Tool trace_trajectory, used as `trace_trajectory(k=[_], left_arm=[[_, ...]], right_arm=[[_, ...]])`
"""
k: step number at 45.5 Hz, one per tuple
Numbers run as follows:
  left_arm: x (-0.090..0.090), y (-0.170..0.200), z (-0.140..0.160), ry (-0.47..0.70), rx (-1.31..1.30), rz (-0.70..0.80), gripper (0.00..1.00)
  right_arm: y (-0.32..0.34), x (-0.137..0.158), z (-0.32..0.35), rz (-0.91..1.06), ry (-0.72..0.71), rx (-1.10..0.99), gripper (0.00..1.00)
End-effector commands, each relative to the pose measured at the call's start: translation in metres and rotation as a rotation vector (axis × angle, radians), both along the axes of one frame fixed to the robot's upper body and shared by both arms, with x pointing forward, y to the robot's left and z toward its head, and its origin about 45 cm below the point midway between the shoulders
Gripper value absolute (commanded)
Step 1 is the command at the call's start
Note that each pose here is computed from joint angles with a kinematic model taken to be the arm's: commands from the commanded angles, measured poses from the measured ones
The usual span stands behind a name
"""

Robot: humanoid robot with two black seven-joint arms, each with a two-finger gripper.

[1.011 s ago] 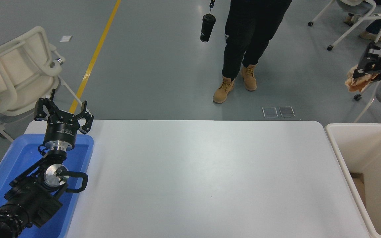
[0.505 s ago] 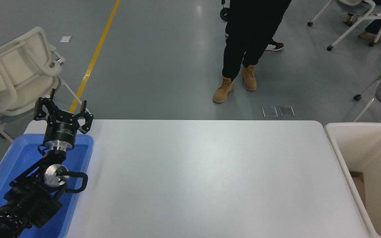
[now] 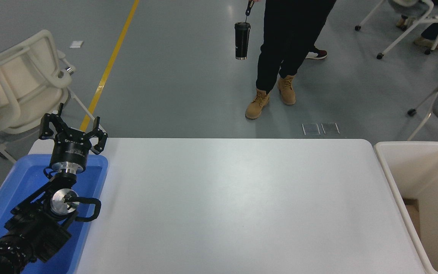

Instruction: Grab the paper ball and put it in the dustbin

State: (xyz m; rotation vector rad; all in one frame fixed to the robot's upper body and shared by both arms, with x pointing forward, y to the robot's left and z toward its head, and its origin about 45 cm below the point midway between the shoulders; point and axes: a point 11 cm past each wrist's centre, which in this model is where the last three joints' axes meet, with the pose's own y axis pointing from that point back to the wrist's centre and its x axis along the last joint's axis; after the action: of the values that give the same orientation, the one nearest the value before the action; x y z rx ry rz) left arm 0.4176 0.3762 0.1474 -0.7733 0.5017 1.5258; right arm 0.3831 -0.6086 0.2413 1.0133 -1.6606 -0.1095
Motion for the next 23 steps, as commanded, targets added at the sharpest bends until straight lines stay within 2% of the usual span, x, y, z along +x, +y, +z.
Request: trace_trajectory(k=[1,23], left_arm=[[0.0,0.001,0.0,0.001,0.001,0.001,0.99],[0.0,0.001,0.0,0.001,0.001,0.001,0.99]], right_arm=[[-0.022,-0.053,-0.058,-0.191,-0.038,-0.004,0.0],[0.003,-0.11,-0.15,-0.291,0.035,0.059,0.0]])
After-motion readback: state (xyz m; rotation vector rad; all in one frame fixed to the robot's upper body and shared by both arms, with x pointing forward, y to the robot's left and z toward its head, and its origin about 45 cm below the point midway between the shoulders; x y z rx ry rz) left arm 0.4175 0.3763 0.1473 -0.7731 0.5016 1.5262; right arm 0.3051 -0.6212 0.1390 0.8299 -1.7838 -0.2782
